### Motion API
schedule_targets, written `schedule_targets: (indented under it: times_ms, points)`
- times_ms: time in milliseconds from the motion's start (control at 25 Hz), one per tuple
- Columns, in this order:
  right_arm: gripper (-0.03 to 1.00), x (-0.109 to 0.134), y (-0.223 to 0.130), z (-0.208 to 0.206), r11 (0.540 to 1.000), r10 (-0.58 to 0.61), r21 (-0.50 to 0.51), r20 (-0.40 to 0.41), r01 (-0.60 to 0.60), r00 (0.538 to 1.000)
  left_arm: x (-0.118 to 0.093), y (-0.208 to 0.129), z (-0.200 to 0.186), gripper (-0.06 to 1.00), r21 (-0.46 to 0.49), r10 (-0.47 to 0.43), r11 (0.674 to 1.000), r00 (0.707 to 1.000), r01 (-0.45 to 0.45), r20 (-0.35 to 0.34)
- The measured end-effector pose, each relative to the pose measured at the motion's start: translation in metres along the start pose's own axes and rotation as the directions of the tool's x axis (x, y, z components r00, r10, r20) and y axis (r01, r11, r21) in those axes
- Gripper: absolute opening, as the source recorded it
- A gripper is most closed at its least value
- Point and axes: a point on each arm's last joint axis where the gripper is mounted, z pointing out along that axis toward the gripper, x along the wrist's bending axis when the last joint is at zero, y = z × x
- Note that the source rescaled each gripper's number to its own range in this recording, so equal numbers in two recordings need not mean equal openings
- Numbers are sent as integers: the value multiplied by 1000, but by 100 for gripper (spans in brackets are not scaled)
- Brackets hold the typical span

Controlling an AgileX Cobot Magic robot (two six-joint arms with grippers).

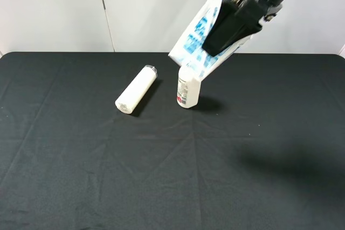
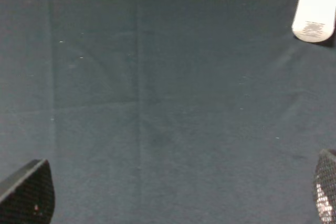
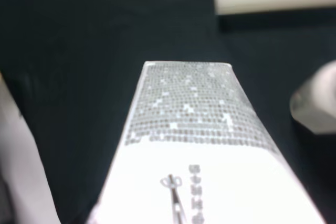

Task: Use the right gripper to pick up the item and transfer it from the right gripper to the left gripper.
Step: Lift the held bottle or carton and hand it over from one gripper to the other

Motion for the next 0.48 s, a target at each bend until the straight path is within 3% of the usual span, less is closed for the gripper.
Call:
schedule_targets:
  times_ms: [240, 480]
  points:
    - [5, 22, 12, 10, 978, -211, -12, -14, 210, 977, -6, 1, 0, 97, -12, 17, 1000, 998, -17, 66]
    - [5, 31, 16, 13, 941, -337, -29, -22, 336, 941, -11, 1, -1, 97, -19, 43, 999, 991, -41, 124]
